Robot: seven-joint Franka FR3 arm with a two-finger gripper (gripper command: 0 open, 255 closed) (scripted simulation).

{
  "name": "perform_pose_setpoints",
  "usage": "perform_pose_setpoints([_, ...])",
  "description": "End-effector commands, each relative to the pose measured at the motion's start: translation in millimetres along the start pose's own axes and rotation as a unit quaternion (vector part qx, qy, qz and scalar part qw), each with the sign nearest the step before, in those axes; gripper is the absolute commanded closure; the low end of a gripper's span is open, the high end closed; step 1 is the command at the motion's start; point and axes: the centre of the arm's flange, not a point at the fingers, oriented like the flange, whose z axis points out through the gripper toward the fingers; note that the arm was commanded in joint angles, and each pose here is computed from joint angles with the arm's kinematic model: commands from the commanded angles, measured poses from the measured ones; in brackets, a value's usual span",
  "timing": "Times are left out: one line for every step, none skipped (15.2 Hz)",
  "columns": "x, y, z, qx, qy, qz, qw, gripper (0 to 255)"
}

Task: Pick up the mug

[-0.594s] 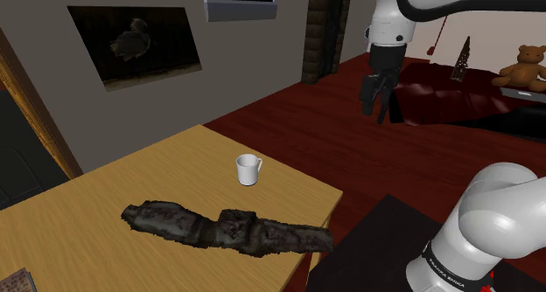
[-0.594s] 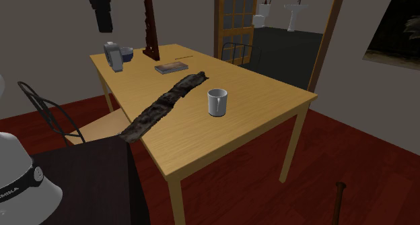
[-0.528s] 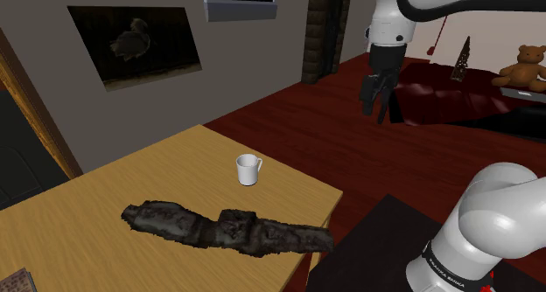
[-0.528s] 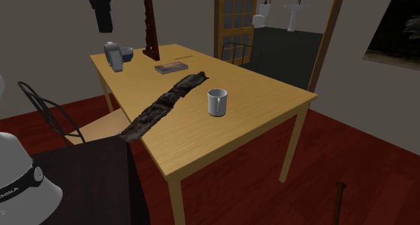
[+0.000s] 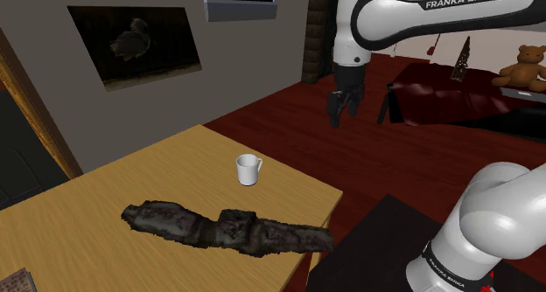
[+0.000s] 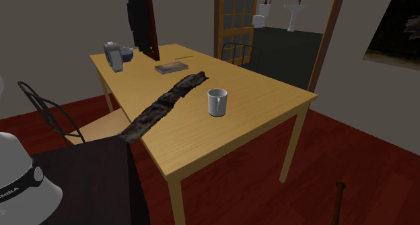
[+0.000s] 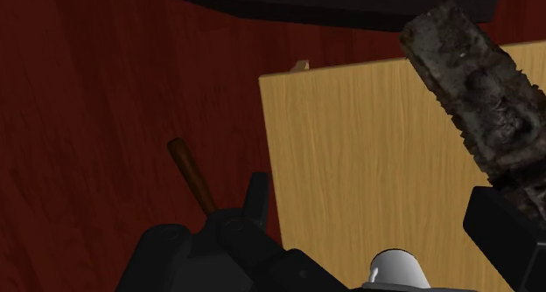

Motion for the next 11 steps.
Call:
perform_pose_setpoints([22,-12,15,0.000,0.001,-0.003,1.0000,0])
perform_pose_setpoints([32,-18,22,0.000,0.001,-0.004,1.0000,0])
perform_pose_setpoints([42,-24,28,0.000,0.002,-0.006,1.0000,0])
perform_pose_setpoints([52,-30,35,-0.001,0.002,-0.007,1.0000,0])
perform_pose_setpoints([62,-36,41,-0.001,0.002,-0.009,1.0000,0])
perform_pose_setpoints([72,-41,47,-0.001,0.003,-0.010,0.9999,0])
perform_pose_setpoints([81,-47,54,-0.001,0.003,-0.012,0.9999,0])
perform_pose_setpoints([91,-53,60,-0.002,0.003,-0.013,0.9999,0])
perform_pose_setpoints([101,-59,67,-0.002,0.004,-0.015,0.9999,0])
perform_pose_setpoints([111,-65,73,-0.002,0.004,-0.016,0.9999,0])
perform_pose_setpoints([121,-71,80,-0.002,0.004,-0.018,0.9998,0])
